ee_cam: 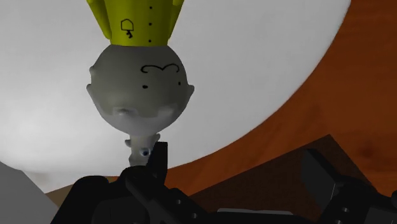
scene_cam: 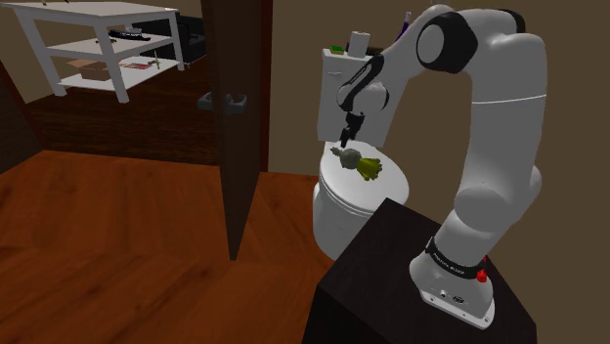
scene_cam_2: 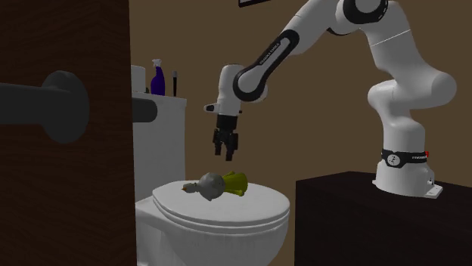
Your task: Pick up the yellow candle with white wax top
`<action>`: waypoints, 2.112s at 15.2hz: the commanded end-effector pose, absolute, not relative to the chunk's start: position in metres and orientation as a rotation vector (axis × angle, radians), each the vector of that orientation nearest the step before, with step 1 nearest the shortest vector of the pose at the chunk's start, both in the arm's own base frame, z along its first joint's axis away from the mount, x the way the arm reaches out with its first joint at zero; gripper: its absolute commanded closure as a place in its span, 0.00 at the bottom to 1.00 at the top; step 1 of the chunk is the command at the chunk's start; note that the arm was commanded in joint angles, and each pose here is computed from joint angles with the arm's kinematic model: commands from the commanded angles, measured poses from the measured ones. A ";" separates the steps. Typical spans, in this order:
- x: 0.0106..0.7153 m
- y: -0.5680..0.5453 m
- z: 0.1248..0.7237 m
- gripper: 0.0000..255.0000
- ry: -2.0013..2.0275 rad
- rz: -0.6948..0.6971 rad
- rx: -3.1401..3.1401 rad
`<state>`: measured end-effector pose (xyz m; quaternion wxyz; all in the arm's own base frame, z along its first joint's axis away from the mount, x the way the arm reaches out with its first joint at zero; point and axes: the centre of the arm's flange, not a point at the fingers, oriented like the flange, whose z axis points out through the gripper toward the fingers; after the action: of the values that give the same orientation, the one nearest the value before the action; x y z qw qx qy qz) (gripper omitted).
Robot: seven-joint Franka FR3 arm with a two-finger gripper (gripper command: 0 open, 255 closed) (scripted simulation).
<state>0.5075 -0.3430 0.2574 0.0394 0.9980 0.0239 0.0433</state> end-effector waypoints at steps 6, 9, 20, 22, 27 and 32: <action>0.547 -0.405 0.201 0.00 0.075 0.158 3.059; 0.564 -0.432 0.177 0.00 0.076 0.167 3.059; 0.574 -0.446 0.124 0.00 0.076 0.173 3.060; 0.573 -0.446 0.124 1.00 0.076 0.173 3.059; 0.573 -0.446 0.124 1.00 0.076 0.173 3.059; 0.574 -0.446 0.135 1.00 0.076 0.173 3.060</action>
<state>0.5732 -0.4457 0.1300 0.0376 0.9974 0.0248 0.0557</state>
